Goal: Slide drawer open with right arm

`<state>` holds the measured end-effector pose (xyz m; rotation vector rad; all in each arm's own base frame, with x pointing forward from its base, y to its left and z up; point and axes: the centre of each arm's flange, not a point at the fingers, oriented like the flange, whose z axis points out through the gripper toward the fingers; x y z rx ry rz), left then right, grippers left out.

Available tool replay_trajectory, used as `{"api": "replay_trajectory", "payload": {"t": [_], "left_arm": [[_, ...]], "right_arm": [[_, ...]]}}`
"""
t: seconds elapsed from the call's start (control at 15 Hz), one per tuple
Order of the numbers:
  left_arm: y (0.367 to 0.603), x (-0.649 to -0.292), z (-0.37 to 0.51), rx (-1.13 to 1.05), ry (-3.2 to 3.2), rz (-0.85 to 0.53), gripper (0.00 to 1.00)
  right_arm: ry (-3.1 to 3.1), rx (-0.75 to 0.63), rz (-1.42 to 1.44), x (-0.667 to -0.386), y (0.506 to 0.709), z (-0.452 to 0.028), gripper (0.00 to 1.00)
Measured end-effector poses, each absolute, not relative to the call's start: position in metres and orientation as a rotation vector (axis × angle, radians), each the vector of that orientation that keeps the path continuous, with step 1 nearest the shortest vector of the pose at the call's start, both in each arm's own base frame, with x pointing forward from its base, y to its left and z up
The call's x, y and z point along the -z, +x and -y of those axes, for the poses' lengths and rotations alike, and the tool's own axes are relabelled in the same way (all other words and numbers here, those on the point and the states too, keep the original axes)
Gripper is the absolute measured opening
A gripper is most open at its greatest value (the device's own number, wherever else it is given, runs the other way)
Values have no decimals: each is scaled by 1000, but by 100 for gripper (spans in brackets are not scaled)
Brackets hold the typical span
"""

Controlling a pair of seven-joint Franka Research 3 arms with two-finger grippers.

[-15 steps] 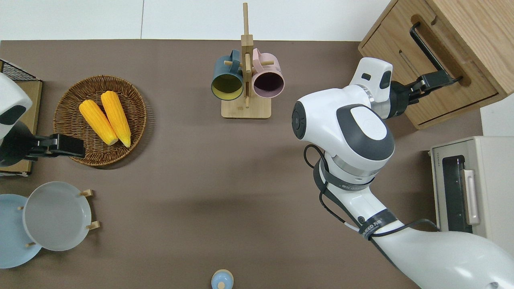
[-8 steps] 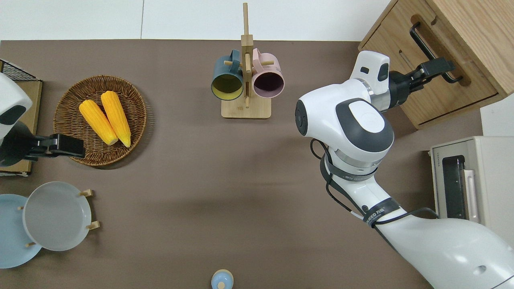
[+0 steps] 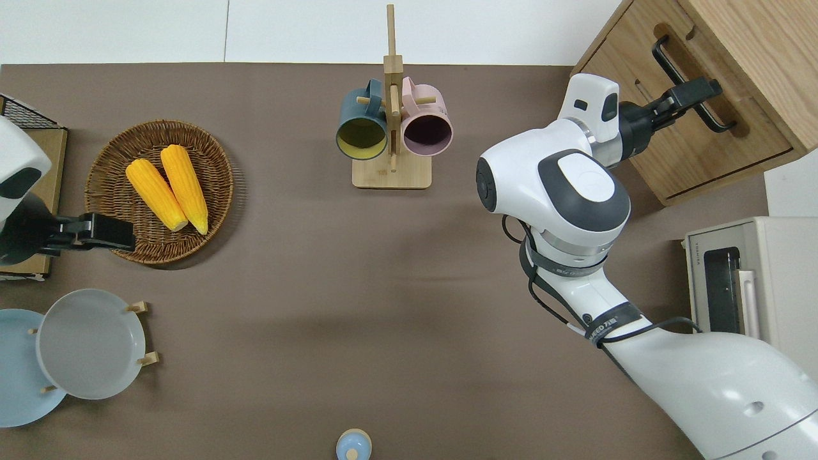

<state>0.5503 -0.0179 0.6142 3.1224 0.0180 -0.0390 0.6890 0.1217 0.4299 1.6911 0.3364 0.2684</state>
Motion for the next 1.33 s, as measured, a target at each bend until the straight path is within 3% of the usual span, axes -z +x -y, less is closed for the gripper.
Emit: {"api": "replay_trajectory", "payload": {"t": [0.73,0.8,0.93,1.07,1.33], "left_arm": [[550,-614,18,39,3122,-18,99],[550,-614,18,39,3122,-18,99],[550,-614,18,39,3122,-18,100],[550,-614,18,39,3122,-18,100],[550,-614,18,39,3122,-18,100]], "right_arm": [[1669,-303,-307,-416,710,-95,87],[1658,-306,-308,-416,712,-91,81],[1641,-309,-309,-417,713,-85,81],[1636,-316,-310,-419,714,-87,71],[1636,-314,-307,-419,713,-89,69]]}}
